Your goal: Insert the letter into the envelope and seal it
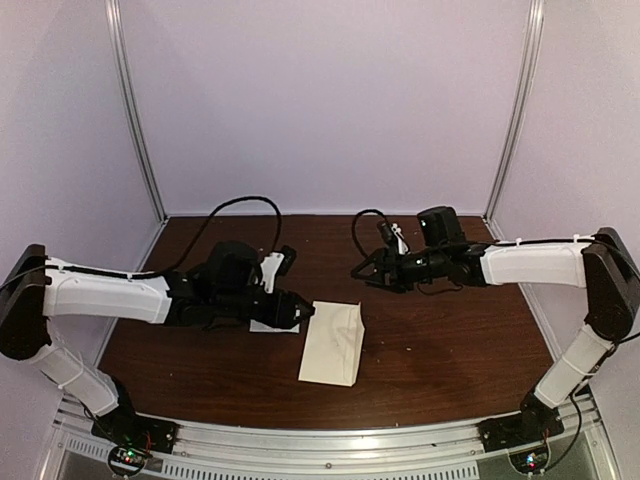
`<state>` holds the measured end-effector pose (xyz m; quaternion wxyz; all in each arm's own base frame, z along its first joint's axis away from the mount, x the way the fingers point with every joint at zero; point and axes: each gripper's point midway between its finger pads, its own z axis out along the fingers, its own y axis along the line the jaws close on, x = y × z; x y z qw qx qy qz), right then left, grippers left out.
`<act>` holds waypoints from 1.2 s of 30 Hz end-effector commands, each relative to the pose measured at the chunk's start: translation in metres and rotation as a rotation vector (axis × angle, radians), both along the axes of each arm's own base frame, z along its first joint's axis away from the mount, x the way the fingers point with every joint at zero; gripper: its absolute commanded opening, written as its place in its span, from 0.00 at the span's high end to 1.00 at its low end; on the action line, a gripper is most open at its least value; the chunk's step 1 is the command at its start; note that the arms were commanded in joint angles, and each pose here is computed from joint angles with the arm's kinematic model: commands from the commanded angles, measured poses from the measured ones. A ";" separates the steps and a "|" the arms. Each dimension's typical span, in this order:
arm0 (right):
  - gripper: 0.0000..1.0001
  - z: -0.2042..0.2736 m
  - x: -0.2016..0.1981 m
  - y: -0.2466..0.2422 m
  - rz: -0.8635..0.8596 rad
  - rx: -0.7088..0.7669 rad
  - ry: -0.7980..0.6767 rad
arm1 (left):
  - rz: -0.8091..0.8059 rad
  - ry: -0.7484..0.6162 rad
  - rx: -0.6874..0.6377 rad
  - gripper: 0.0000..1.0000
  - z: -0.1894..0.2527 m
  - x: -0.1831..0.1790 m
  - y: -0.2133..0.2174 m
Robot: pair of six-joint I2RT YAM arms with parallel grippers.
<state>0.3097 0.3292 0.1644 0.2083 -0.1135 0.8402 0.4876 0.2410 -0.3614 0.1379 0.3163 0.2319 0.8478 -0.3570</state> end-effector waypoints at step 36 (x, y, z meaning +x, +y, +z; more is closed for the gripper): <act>0.41 -0.108 -0.003 0.125 0.147 -0.182 0.089 | 0.177 0.349 0.197 0.48 -0.116 0.065 0.117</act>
